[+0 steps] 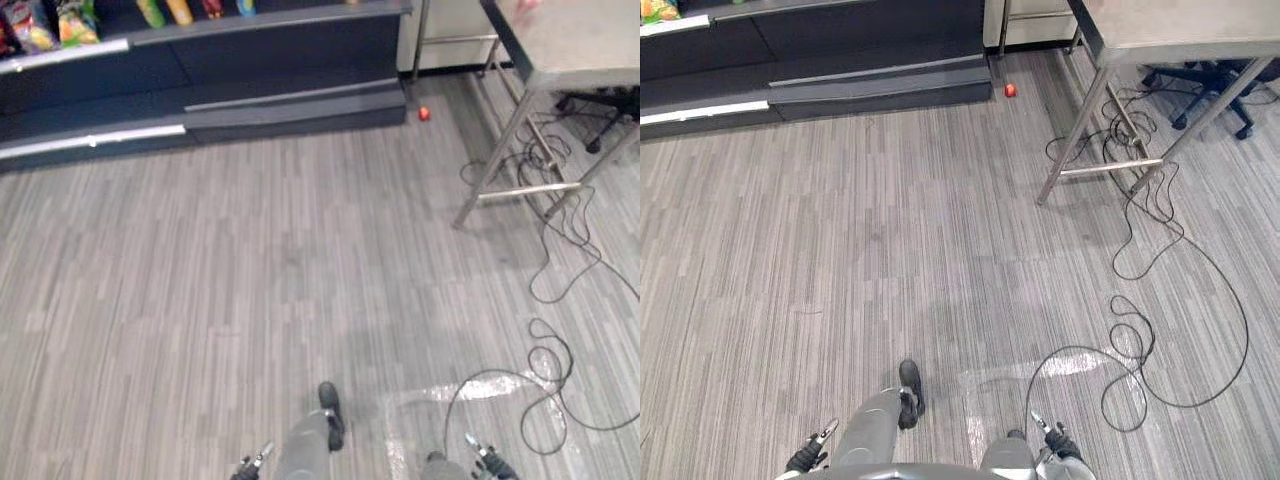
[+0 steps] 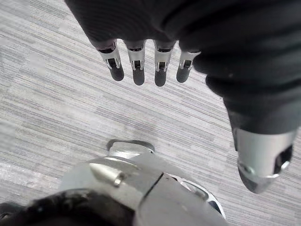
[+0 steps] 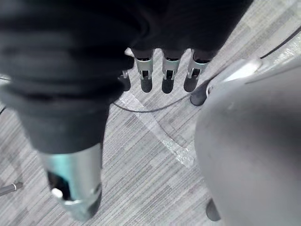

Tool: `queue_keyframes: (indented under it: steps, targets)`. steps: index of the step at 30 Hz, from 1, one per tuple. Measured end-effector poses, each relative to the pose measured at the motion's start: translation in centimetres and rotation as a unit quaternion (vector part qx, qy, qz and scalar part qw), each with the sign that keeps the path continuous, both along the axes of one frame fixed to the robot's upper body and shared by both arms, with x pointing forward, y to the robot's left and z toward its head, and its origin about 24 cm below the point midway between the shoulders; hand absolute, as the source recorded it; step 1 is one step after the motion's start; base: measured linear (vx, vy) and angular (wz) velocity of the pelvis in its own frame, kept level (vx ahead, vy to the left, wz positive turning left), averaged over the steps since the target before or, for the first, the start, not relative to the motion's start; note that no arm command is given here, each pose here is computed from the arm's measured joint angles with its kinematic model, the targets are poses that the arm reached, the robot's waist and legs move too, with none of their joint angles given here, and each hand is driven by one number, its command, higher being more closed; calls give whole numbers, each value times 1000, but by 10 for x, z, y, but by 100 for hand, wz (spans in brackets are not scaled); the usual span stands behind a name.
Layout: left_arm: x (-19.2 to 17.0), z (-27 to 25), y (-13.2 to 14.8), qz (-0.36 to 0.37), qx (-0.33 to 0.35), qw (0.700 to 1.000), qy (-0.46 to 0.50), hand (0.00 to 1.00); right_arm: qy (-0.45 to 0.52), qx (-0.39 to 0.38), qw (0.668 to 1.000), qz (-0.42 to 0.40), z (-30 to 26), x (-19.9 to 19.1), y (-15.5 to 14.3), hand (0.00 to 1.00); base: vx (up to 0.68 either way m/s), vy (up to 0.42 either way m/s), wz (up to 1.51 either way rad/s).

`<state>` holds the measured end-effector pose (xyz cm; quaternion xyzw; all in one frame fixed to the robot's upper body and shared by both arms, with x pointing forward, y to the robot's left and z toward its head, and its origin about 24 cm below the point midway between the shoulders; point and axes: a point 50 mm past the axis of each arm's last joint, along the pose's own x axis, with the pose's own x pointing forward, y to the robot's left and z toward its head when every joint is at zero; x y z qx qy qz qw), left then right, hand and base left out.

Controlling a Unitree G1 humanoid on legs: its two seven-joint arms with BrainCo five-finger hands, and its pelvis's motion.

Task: Put the gum and the chips on the shelf.

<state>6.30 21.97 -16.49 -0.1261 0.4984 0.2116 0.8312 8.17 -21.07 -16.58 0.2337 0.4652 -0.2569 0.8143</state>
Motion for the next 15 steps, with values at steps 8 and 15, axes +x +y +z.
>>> queue_keyframes:
  steps: [8,15]
  targets:
    - [6,2,1,-71,14,997,-1,0,-7,0,1000,-21,0,-12,-4,0,346,183,-33]
    - [3,-2,-12,-57,-6,998,5,0,-13,-3,999,-32,2,-13,-9,0,294,-57,10]
